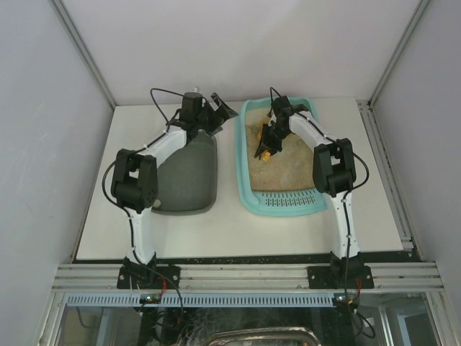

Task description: Clean the litter box

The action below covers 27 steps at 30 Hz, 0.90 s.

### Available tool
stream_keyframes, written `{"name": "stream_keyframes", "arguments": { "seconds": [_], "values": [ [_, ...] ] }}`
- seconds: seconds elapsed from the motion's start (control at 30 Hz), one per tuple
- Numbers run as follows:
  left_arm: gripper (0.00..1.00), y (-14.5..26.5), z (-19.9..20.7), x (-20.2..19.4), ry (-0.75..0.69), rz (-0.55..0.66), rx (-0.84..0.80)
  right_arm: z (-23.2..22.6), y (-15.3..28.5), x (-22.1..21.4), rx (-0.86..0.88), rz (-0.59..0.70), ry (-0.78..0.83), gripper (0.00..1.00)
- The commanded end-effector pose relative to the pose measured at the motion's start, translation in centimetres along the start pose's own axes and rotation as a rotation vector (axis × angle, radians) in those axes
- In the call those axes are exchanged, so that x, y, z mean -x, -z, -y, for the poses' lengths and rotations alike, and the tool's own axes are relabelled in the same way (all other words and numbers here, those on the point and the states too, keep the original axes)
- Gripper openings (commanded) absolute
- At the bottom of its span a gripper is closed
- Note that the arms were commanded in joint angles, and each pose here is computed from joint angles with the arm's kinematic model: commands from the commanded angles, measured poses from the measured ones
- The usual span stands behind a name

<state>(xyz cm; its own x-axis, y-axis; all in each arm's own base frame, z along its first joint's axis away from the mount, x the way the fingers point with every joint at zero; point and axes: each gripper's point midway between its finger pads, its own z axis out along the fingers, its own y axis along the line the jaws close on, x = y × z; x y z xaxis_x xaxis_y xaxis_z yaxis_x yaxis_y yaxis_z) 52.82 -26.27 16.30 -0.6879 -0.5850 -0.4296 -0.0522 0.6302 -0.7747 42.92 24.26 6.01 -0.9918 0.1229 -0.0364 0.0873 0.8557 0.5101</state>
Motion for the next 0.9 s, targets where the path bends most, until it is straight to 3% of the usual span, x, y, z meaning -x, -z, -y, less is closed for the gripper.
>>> {"name": "stream_keyframes", "arguments": {
  "seconds": [0.0, 0.37, 0.6, 0.87],
  "values": [
    [1.0, 2.2, 3.4, 1.6, -0.042, 0.043, -0.094, -1.7, -0.4, -1.0, 0.094, -0.065, 0.033, 0.0],
    [1.0, 2.3, 2.7, 1.3, -0.07, 0.035, -0.087, -4.5, -0.9, 0.8, 0.434, 0.003, 0.014, 0.0],
    [1.0, 2.7, 2.4, 0.9, -0.071, 0.027, -0.083, -3.3, 2.6, -0.1, 0.364, 0.09, 0.014, 0.0],
    [1.0, 5.9, 2.6, 0.6, -0.129, 0.042, -0.079, -3.5, 7.4, -4.2, 0.349, 0.156, 0.045, 0.0]
  ]
}}
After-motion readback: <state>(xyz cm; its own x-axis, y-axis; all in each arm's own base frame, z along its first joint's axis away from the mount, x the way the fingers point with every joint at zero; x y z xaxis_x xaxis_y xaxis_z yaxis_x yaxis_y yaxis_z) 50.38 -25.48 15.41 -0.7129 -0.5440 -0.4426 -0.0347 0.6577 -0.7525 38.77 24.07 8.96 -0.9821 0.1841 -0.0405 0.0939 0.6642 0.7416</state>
